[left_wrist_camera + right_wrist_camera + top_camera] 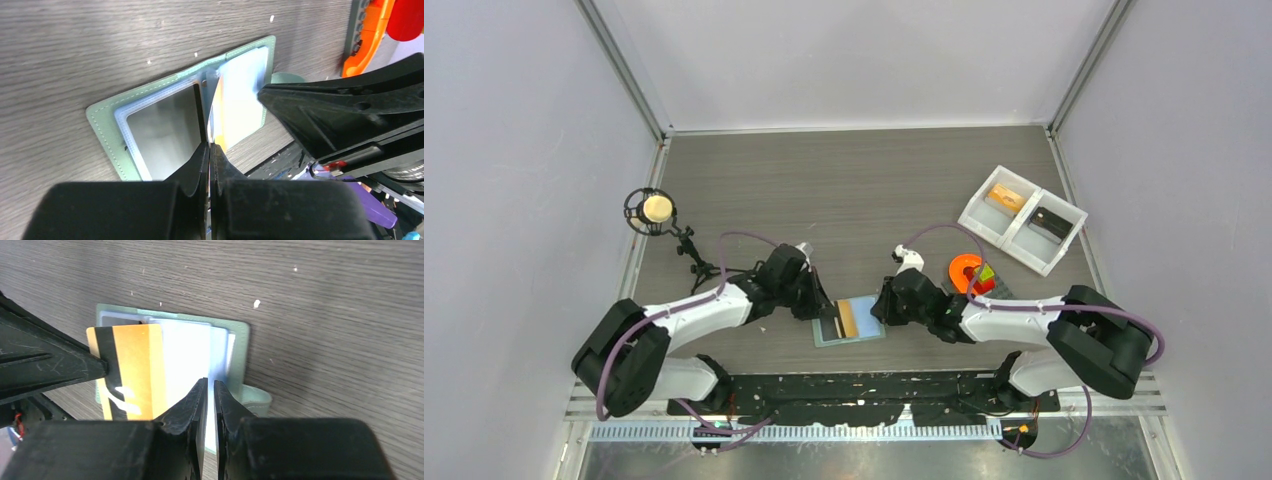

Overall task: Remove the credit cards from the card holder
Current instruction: Remove the credit card from the card holder, then place the credit card in the storage box.

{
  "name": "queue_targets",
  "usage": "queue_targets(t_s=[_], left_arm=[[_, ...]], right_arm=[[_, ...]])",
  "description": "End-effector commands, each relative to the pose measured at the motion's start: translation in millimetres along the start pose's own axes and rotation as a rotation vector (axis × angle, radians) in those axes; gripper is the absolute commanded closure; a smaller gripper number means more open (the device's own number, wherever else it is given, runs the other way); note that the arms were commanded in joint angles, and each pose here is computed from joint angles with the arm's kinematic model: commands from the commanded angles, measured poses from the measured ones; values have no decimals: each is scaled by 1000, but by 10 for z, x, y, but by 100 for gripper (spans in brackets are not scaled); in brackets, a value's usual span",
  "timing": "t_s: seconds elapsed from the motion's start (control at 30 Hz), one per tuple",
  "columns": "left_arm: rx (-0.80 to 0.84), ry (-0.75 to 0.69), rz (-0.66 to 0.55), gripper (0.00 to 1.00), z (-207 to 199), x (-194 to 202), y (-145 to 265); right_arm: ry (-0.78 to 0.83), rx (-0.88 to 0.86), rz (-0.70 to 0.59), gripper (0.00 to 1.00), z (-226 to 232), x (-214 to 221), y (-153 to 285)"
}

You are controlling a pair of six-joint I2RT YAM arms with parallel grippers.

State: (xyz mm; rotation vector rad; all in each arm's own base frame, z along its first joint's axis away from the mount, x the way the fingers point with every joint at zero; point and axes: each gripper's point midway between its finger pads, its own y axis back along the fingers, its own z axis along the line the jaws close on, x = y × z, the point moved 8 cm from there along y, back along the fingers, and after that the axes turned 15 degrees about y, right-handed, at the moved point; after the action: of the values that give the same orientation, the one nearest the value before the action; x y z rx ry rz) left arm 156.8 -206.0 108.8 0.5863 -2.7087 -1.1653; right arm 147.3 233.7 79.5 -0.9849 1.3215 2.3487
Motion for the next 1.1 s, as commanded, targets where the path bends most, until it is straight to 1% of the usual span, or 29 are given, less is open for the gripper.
queue_targets(t_s=[0.0, 0.07, 0.17, 0.3, 0.33, 0.37, 0.4, 0.43, 0.47, 0.5, 0.57, 0.6, 0.63, 0.67, 0.7, 0.73, 0.77, 0.87, 0.97, 1.07], left_arm=[[-83, -7, -52, 100, 69, -19, 125], [-73, -5, -71, 100, 33, -25, 183], [-44, -8, -97, 100, -58, -33, 303], [-14, -32, -138, 100, -226, -56, 517], [-7, -38, -147, 100, -257, -60, 569], [2, -43, -154, 100, -294, -61, 617], [8, -43, -159, 100, -323, -59, 665], [15, -47, -161, 100, -354, -53, 716], [23, -52, -162, 100, -375, -36, 778], [24, -53, -162, 100, -384, -26, 820], [38, -50, -174, 100, -394, 0, 917], [50, -41, -179, 100, -398, 10, 949], [67, -31, -176, 100, -403, 26, 972], [95, -24, -166, 100, -425, 48, 994], [127, -17, -147, 100, -450, 72, 1006], [157, -10, -121, 100, -478, 103, 1019], [178, 0, -97, 100, -496, 132, 1038], [206, 38, -52, 100, -511, 198, 1090], [239, 74, -49, 100, -506, 234, 1140], [269, 113, -54, 100, -490, 254, 1163]], right_arm=[[88, 49, -58, 82, -15, -195, 94], [135, 27, -87, 81, 27, -288, 141], [229, -69, -174, 78, 146, -431, 242], [439, -120, -302, 73, 253, -542, 403], [518, -110, -373, 72, 270, -603, 435], [579, -137, -409, 69, 307, -514, 502], [666, -138, -505, 68, 349, -577, 559], [785, -157, -545, 66, 346, -469, 620], [821, -180, -624, 65, 397, -496, 684], [895, -194, -657, 64, 394, -429, 733], [951, -213, -714, 63, 416, -424, 809], [973, -242, -732, 62, 450, -400, 846], [1034, -261, -747, 61, 473, -377, 863], [1071, -294, -765, 56, 516, -305, 889], [1134, -287, -784, 53, 521, -285, 894], [1163, -301, -795, 47, 546, -219, 889], [1205, -275, -808, 46, 539, -222, 881], [1277, -227, -813, 45, 578, -196, 819], [1316, -184, -872, 46, 655, -242, 845], [1375, -164, -879, 46, 758, -248, 830]])
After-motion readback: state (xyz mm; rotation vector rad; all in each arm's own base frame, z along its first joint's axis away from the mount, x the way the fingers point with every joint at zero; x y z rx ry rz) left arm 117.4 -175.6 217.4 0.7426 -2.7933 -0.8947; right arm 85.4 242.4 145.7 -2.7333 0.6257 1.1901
